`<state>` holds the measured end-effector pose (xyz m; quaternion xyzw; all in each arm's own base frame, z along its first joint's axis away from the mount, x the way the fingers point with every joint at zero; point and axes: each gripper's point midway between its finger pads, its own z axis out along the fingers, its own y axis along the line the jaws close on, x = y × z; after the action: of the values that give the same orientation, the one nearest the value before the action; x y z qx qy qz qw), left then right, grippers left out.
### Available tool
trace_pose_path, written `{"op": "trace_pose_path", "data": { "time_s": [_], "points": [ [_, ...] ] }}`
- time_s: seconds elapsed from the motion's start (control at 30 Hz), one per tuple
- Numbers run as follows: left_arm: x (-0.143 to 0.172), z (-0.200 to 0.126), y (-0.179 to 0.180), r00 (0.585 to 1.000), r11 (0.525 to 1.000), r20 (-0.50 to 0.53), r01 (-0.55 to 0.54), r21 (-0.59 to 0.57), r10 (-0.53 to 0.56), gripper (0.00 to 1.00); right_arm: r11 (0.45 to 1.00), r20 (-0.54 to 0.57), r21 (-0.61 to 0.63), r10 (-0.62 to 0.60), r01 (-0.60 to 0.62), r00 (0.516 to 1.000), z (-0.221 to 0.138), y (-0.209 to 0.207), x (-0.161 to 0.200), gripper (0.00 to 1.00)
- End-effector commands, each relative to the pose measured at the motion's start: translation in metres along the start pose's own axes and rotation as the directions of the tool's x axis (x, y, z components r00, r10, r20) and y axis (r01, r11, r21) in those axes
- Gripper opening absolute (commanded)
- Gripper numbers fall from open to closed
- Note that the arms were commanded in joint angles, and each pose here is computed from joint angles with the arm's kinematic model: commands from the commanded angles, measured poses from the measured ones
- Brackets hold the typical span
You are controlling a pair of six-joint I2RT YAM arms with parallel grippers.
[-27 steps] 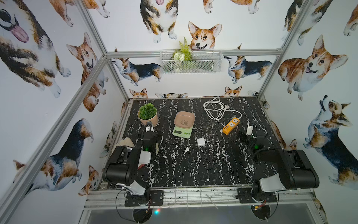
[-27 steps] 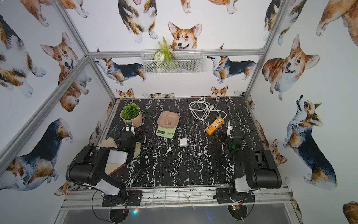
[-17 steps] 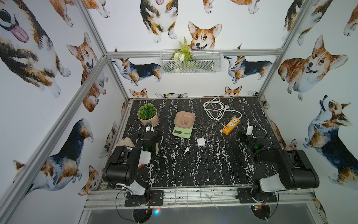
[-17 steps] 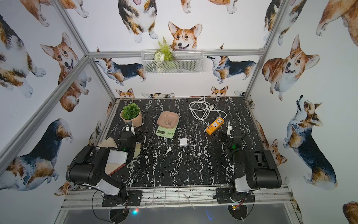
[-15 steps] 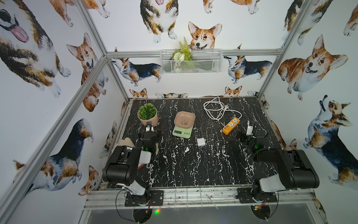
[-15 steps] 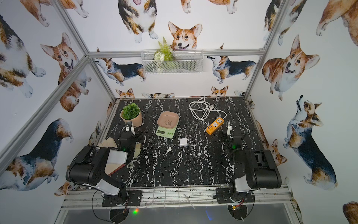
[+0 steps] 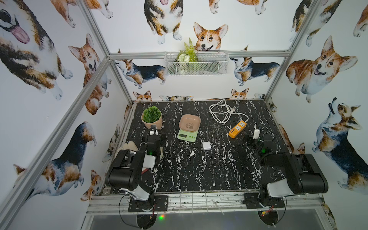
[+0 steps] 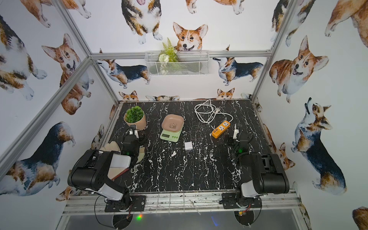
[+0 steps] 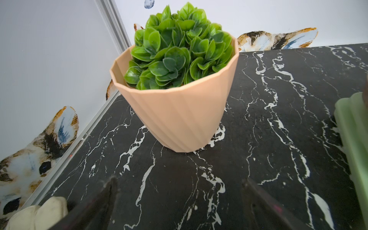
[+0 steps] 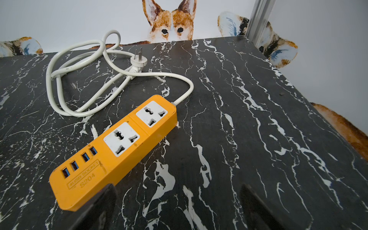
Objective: Charge the electronic scale
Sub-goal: Pick up the charging cable from the center of the board.
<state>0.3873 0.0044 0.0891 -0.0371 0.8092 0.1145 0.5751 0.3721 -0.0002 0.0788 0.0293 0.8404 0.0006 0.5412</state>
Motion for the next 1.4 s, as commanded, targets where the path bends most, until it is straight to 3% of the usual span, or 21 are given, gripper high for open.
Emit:
{"op": "trace_pose_path", "data": {
  "time_s": [0.0,0.4,0.63,0.73,0.83,0.93,1.0,1.1,1.17,1.27,1.37],
  "points": [
    [-0.008,0.0,0.0,1.0,1.0,0.028,0.011,0.003,-0.011,1.0,1.0,0.044,-0.001,-0.005,0.005,0.999,0.0,0.0,-0.012,1.0],
    [-0.012,-0.006,0.001,0.998,1.0,0.056,0.014,0.005,-0.014,1.0,1.0,0.055,0.014,-0.002,0.001,0.998,-0.001,-0.003,-0.014,1.0],
    [-0.049,-0.02,0.003,1.0,1.0,0.02,-0.01,0.011,0.009,1.0,0.999,0.01,0.032,0.015,-0.016,1.0,-0.017,-0.004,-0.045,1.0],
    [-0.072,-0.031,0.004,0.998,0.999,0.042,0.049,0.003,-0.049,1.0,0.983,0.007,0.083,0.166,-0.166,0.986,-0.029,-0.012,-0.073,1.0],
    [-0.092,-0.042,-0.01,0.993,0.993,0.033,0.115,0.039,-0.116,1.0,0.96,-0.03,-0.023,0.278,-0.278,0.96,-0.043,0.009,-0.097,1.0],
    [-0.111,-0.052,-0.042,0.998,0.992,-0.009,0.069,0.105,-0.068,1.0,0.893,-0.118,-0.075,0.434,-0.444,0.893,-0.057,0.024,-0.11,1.0],
    [-0.12,-0.062,-0.072,0.999,0.983,-0.028,0.031,0.182,-0.026,1.0,0.834,-0.236,-0.107,0.508,-0.541,0.829,-0.066,0.041,-0.106,0.99],
    [-0.124,-0.084,-0.123,0.999,0.94,-0.029,-0.002,0.342,0.013,1.0,0.767,-0.42,-0.184,0.503,-0.614,0.755,-0.074,0.073,-0.093,0.96],
    [-0.12,-0.097,-0.155,0.998,0.886,-0.058,0.023,0.463,0.005,1.0,0.779,-0.523,-0.16,0.454,-0.606,0.721,-0.08,0.082,-0.073,0.95],
    [-0.105,-0.114,-0.196,0.991,0.815,-0.133,0.051,0.578,0.033,1.0,0.798,-0.621,-0.022,0.461,-0.602,0.634,-0.085,0.076,-0.042,0.97],
    [-0.101,-0.123,-0.222,0.982,0.794,-0.162,0.019,0.607,0.1,1.0,0.805,-0.627,0.056,0.488,-0.59,0.607,-0.083,0.067,-0.022,0.98]
  ]
}}
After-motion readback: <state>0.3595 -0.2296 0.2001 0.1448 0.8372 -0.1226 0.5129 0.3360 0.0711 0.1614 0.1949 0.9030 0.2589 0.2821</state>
